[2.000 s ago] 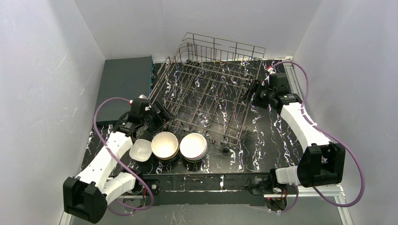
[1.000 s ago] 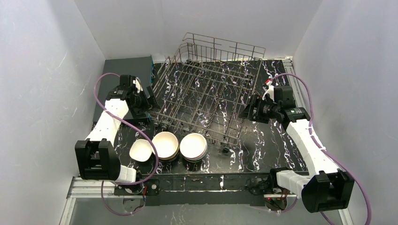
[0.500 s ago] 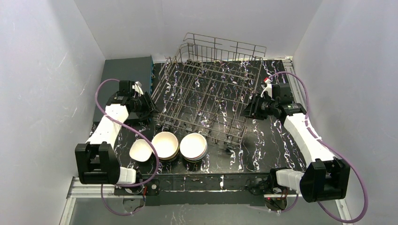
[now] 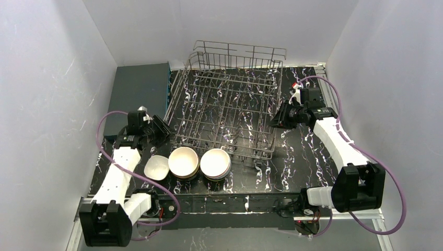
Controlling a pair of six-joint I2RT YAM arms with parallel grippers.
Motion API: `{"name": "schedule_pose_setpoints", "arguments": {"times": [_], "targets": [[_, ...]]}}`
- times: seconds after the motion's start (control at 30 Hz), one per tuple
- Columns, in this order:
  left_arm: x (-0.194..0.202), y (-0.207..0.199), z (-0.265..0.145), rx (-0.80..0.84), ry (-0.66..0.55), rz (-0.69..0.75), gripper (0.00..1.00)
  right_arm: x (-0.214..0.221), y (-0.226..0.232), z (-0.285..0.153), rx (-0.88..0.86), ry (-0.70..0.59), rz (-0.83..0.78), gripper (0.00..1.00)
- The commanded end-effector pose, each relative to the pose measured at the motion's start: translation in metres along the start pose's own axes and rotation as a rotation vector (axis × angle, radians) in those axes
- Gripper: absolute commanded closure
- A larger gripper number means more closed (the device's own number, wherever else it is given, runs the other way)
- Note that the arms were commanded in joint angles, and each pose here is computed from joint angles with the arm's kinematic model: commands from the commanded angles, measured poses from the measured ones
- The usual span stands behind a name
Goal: Load the bowls into the dish rack
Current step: Adjust the dish rack at the center of the board.
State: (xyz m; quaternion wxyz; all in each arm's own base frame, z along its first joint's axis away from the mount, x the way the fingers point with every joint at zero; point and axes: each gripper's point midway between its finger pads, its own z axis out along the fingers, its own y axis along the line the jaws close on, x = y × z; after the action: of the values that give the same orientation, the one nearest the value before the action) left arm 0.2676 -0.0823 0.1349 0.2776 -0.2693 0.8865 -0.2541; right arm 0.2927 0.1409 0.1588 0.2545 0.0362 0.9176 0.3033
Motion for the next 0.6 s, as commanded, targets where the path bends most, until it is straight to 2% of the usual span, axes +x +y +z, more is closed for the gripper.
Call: {"name": "schedule_pose_setpoints", "arguments": {"times": [0.0,0.23,0.57], "targets": [[0.036,-0.012,-0.012,0.110,0.096,-0.074,0.91,-0.052,0.035,-0.005,-0.097,-0.144,-0.064,0.70],[0.036,-0.023,-0.018,0.155,0.099,-0.084,0.92,-0.070,0.044,0.008,-0.134,-0.143,-0.044,0.78],[0.045,-0.029,-0.010,0.163,0.132,-0.079,0.92,-0.104,0.040,0.014,-0.061,-0.175,-0.069,0.76]]}}
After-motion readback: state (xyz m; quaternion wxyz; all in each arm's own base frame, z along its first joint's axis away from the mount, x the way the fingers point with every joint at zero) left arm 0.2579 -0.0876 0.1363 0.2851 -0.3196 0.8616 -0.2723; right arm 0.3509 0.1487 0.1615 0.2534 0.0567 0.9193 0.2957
